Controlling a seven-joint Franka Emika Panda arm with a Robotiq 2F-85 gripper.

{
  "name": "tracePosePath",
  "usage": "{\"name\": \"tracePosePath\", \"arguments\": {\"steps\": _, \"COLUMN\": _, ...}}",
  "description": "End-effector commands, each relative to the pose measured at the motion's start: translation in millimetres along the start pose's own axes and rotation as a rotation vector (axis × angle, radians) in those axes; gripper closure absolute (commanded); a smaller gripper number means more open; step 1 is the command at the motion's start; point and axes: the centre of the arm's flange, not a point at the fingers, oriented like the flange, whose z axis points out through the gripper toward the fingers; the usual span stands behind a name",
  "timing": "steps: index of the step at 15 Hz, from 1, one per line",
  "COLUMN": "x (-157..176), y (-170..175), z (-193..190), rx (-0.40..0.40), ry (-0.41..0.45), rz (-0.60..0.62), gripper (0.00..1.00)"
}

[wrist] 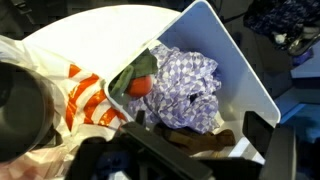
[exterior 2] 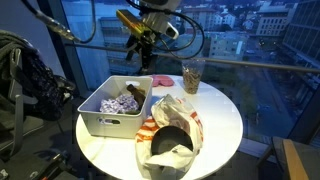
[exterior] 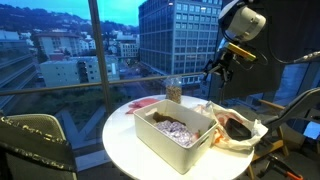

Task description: Transfer two items from the organization bin to the plastic

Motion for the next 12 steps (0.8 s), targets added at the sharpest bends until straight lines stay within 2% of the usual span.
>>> {"name": "tracePosePath", "arguments": {"steps": 1, "x": -39.3, "y": -32.4, "z": -14.9, "rx": -0.130, "ry": 0.143, "rz": 0.060, "gripper": 0.00}}
{"name": "tracePosePath", "arguments": {"steps": 4, "x": -55.9, "y": -50.0, "z": -17.6, "rx": -0.242, "ry": 0.243, "rz": 0.091, "gripper": 0.00}}
{"name": "tracePosePath", "arguments": {"steps": 6, "x": -63.2, "y": -55.8, "z": -17.1, "rx": -0.287, "ry": 0.276, "rz": 0.112, "gripper": 0.00}}
{"name": "tracePosePath", "arguments": {"steps": 9, "x": -70.5, "y": -58.1, "z": -13.9, "rx": -0.326, "ry": 0.288, "rz": 0.131, "gripper": 0.00}}
{"name": "tracePosePath", "arguments": {"steps": 12, "x": -73.5, "y": -54.3, "z": -12.3, "rx": -0.327, "ry": 0.283, "rz": 0.140, "gripper": 0.00}}
